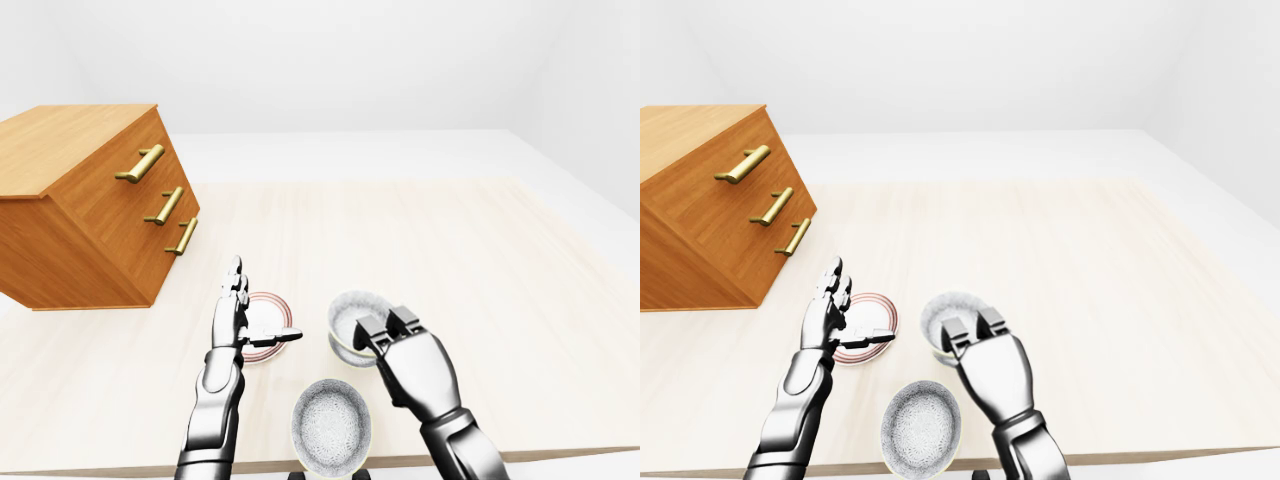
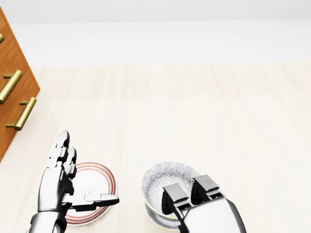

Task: Stack the bowl at the front on the bowl in the middle.

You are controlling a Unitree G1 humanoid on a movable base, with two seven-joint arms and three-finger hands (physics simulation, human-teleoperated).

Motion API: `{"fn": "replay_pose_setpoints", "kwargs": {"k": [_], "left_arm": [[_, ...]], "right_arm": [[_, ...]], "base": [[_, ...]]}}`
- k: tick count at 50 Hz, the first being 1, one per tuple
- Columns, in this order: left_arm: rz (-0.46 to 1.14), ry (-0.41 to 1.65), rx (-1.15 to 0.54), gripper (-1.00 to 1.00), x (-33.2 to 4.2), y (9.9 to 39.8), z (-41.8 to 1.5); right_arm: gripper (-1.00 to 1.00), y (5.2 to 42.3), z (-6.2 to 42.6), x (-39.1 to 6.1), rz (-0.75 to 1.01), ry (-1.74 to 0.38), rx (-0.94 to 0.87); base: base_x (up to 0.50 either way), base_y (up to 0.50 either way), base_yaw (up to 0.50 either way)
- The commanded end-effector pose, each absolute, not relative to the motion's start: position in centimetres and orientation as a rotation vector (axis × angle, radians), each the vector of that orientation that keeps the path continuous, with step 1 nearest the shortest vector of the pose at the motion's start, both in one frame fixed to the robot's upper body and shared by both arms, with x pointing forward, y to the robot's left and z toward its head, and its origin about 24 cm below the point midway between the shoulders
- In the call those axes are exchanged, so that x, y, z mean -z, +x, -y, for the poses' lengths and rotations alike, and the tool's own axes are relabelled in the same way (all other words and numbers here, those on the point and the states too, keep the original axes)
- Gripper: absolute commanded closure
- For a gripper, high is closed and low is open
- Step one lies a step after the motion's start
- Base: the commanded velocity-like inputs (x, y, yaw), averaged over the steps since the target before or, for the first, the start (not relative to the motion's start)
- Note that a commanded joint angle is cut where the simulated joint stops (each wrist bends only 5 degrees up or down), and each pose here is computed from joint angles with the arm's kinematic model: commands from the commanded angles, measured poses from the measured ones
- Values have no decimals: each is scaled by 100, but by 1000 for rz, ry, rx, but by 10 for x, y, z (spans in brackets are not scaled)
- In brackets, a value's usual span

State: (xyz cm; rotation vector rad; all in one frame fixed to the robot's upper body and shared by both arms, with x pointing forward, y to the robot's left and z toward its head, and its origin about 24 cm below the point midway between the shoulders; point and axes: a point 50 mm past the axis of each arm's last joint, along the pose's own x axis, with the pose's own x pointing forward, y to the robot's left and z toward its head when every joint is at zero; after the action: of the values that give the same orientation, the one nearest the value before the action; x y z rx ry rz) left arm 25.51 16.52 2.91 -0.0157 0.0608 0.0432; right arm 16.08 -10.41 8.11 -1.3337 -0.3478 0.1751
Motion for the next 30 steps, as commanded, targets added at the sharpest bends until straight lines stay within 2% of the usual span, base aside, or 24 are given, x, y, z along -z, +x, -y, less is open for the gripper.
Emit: {"fn": "replay_pose_setpoints", "kwargs": {"k": [1,30], "left_arm": [[-61,-16,-44,-100,-29,255,-165],[-61,-16,-44,-100,-30,255,-165]], "right_arm": [[100,162,105,-82,366,-1349,-146],[100,165,106,-77,349,-1335,-146]], "base": [[0,0,0],[0,0,0]]}}
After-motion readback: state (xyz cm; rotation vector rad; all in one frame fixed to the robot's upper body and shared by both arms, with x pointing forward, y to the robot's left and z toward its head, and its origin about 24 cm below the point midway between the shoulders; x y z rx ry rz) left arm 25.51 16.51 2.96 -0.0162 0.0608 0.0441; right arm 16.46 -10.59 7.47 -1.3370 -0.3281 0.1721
